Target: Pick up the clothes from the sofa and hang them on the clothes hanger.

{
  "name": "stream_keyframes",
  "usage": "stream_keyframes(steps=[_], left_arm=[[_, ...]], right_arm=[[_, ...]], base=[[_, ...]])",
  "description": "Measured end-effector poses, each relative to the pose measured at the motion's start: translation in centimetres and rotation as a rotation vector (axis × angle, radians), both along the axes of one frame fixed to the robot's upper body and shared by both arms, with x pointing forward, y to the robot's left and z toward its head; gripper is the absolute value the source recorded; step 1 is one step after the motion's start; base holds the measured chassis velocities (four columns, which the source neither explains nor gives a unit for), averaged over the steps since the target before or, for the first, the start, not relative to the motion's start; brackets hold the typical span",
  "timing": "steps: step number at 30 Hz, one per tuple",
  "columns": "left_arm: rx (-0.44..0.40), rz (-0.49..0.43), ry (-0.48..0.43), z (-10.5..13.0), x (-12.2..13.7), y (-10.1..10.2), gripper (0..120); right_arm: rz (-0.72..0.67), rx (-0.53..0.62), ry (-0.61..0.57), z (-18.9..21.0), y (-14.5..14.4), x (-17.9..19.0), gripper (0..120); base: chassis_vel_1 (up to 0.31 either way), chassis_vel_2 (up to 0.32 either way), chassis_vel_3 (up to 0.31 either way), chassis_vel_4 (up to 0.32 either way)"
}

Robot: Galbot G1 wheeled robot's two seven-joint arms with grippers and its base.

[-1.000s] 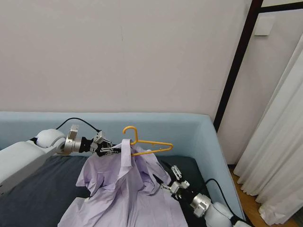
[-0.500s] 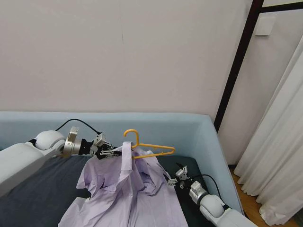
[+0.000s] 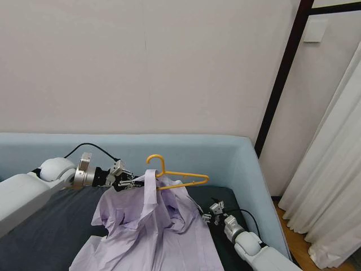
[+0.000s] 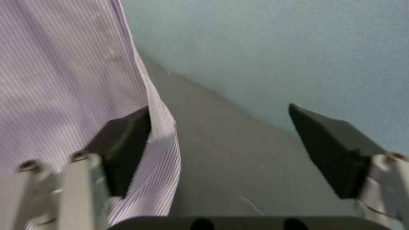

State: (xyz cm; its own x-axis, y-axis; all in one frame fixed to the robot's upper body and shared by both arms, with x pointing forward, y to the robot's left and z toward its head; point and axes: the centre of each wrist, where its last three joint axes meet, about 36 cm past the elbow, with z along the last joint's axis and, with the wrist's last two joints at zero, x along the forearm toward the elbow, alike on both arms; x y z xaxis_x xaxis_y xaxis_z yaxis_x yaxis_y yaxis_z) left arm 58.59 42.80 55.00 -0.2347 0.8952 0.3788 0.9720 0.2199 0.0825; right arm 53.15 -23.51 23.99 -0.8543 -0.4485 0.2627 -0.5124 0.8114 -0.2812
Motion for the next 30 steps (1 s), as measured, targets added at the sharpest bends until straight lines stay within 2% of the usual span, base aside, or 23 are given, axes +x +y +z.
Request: stream_keyframes(steps=[2, 5, 7, 8, 11, 15, 19, 22, 27, 30], left_arm=[[0.001, 0.002, 0.001, 0.0, -0.2, 0.2, 7], [0.001, 0.002, 0.001, 0.0, -0.3, 0.3, 7], [0.001, 0.000, 0.004, -0.1, -0.6, 0.3, 7], [0.001, 0.000, 0.004, -0.1, -0.6, 0.3, 7], [0.001, -0.004, 0.006, -0.3, -0.8, 0.2, 7], [0.002, -0.003, 0.007, -0.3, -1.0, 0.4, 7], [0.005, 0.000, 0.007, -0.2, -1.2, 0.6, 7], [0.005, 0.002, 0.006, -0.2, -1.4, 0.8, 7], [0.003, 0.009, 0.006, -0.3, -1.9, 1.2, 7], [0.029, 0.001, 0.001, -0.6, -2.4, 1.8, 7]], right_arm=[[0.007, -0.003, -0.004, 0.1, 0.3, 0.2, 67], [0.022, -0.006, -0.009, 0.1, 0.7, 0.4, 61], [0.048, -0.014, -0.013, 0.1, 1.1, 0.4, 51], [0.048, -0.014, -0.013, 0.1, 1.1, 0.4, 51], [0.088, -0.023, -0.020, 0.1, 1.5, 0.5, 36], [0.110, -0.031, -0.023, 0.0, 1.8, 0.5, 25], [0.122, -0.037, -0.025, 0.0, 2.0, 0.4, 7], [0.126, -0.036, -0.028, -0.1, 2.1, 0.3, 0], [0.115, -0.016, -0.040, 0.2, 2.5, 0.2, 0], [0.094, 0.001, -0.051, 1.0, 2.2, 0.3, 0]], base=[[0.000, 0.000, 0.000, 0.000], [0.000, 0.000, 0.000, 0.000], [0.000, 0.000, 0.000, 0.000], [0.000, 0.000, 0.000, 0.000], [0.000, 0.000, 0.000, 0.000], [0.000, 0.000, 0.000, 0.000], [0.000, 0.000, 0.000, 0.000], [0.000, 0.000, 0.000, 0.000], [0.000, 0.000, 0.000, 0.000], [0.000, 0.000, 0.000, 0.000]])
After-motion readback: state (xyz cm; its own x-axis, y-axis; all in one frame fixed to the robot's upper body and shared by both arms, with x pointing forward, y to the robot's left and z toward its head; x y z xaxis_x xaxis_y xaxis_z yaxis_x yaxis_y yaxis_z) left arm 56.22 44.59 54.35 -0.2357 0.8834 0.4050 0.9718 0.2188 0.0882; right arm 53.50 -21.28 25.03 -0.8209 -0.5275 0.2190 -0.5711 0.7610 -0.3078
